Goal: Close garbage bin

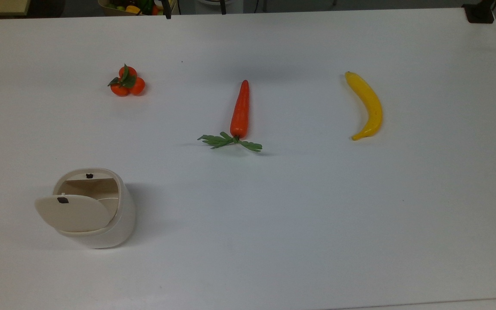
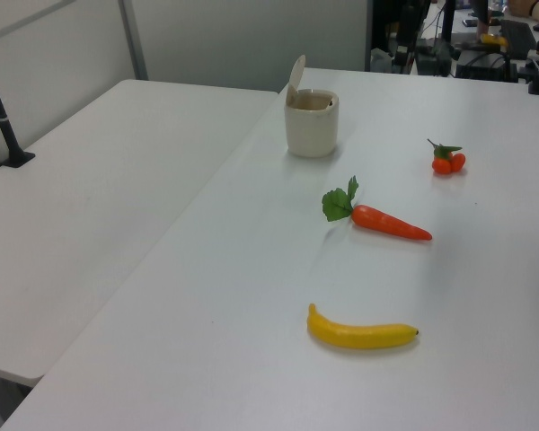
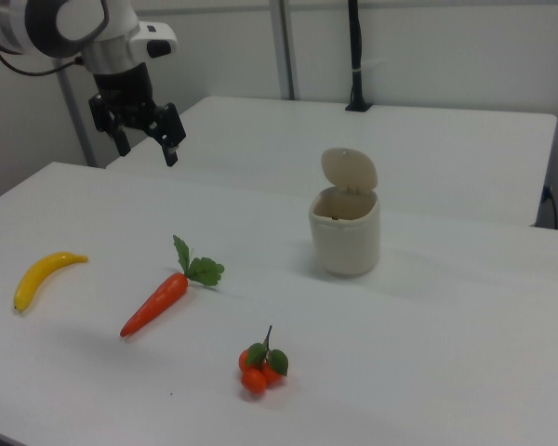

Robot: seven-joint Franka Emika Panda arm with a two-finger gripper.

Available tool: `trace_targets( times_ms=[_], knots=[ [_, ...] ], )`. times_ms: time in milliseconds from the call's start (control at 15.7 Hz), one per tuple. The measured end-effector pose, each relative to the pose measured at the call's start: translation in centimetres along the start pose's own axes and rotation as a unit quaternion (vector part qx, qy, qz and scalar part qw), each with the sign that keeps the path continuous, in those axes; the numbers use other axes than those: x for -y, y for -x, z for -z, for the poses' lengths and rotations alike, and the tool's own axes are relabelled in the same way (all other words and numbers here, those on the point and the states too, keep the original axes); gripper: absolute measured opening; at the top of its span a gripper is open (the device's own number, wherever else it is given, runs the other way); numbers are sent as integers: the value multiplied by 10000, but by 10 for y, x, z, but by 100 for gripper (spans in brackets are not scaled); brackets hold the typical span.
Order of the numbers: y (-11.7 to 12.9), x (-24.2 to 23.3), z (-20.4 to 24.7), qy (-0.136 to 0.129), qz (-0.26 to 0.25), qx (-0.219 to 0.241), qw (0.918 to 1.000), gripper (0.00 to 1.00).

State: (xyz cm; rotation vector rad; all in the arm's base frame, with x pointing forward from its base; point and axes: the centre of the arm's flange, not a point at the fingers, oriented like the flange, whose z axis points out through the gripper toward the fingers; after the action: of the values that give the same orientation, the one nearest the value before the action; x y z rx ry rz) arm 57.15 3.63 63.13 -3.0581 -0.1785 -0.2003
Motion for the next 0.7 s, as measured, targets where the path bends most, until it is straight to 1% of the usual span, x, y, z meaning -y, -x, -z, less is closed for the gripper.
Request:
trace_targets(
  times_ms=[700],
  knots=[
    [-2, -3, 2, 11, -20, -110, 9999, 100]
  ],
)
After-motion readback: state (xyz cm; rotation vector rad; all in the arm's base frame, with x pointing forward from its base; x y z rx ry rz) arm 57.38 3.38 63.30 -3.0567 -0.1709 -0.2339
